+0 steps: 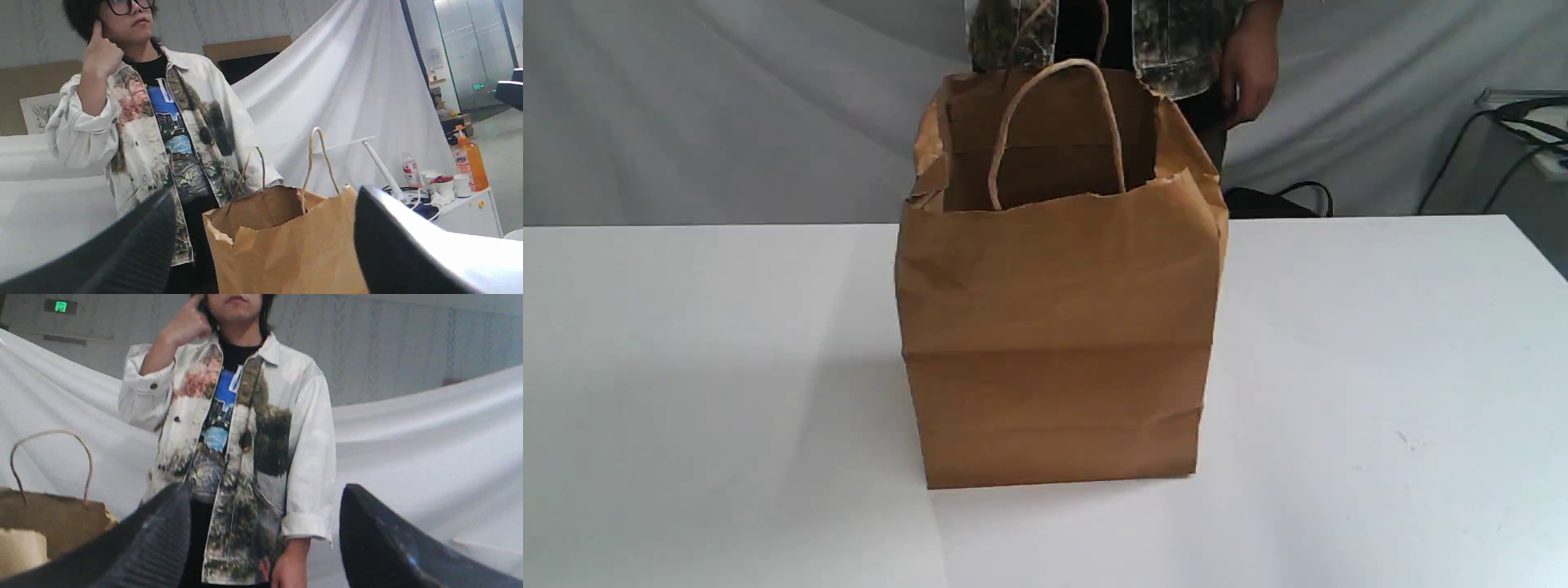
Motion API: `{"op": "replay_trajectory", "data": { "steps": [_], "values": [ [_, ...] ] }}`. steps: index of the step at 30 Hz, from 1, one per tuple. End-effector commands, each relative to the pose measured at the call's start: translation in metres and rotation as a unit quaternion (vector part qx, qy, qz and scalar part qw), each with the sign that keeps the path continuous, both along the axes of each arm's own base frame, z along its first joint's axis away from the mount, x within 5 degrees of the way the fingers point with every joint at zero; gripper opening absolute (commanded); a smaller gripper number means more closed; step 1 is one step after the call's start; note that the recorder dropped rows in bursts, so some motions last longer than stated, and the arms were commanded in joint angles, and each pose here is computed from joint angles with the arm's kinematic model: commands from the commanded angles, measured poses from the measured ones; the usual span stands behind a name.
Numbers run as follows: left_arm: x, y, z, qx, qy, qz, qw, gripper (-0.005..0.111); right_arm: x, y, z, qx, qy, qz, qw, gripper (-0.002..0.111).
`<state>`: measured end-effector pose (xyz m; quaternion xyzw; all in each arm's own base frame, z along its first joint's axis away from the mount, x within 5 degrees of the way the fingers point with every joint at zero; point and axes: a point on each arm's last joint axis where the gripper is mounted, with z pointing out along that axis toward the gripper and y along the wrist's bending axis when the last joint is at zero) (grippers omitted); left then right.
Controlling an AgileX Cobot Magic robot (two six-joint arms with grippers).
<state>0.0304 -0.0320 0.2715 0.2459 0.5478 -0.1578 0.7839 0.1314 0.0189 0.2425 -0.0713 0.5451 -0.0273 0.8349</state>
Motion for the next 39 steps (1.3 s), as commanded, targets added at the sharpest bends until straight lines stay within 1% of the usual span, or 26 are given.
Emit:
{"op": "replay_trajectory", "data": {
  "steps": [1, 3, 6, 8, 12, 18, 29, 34, 36, 39],
  "values": [
    [0.003, -0.001, -0.009, -0.013, 0.024, -0.005, 1.000, 0.064, -0.005, -0.008, -0.007, 0.022, 0.010, -0.031, 0.999, 0.054],
    [0.004, -0.002, -0.016, -0.009, 0.034, -0.005, 0.999, 0.064, -0.005, -0.010, -0.007, 0.036, 0.012, -0.035, 0.999, 0.054],
    [0.006, -0.002, -0.022, -0.005, 0.043, -0.005, 0.999, 0.064, -0.005, -0.009, -0.007, 0.058, 0.012, -0.023, 0.998, 0.054],
    [0.007, -0.001, -0.023, -0.008, 0.047, 0.004, 0.999, 0.064, -0.005, -0.008, -0.007, 0.058, 0.012, -0.018, 0.998, 0.054],
    [0.009, 0.002, -0.024, -0.014, 0.055, 0.025, 0.998, 0.064, -0.003, -0.007, -0.012, 0.055, 0.042, -0.010, 0.998, 0.051],
    [0.009, 0.002, -0.024, -0.014, 0.055, 0.024, 0.998, 0.064, -0.001, -0.006, -0.017, 0.053, 0.071, -0.007, 0.996, 0.048],
    [0.009, 0.002, -0.024, -0.014, 0.055, 0.023, 0.998, 0.064, -0.001, -0.005, -0.019, 0.070, 0.084, 0.000, 0.994, 0.047],
    [0.009, 0.002, -0.024, -0.014, 0.055, 0.023, 0.998, 0.064, 0.001, -0.004, -0.027, 0.130, 0.133, 0.022, 0.982, 0.047],
    [0.009, 0.002, -0.024, -0.014, 0.055, 0.023, 0.998, 0.064, 0.001, -0.004, -0.033, 0.163, 0.167, 0.025, 0.972, 0.047],
    [0.009, 0.002, -0.024, -0.014, 0.055, 0.023, 0.998, 0.064, 0.002, -0.003, -0.043, 0.182, 0.220, 0.026, 0.958, 0.047]
  ]
}}
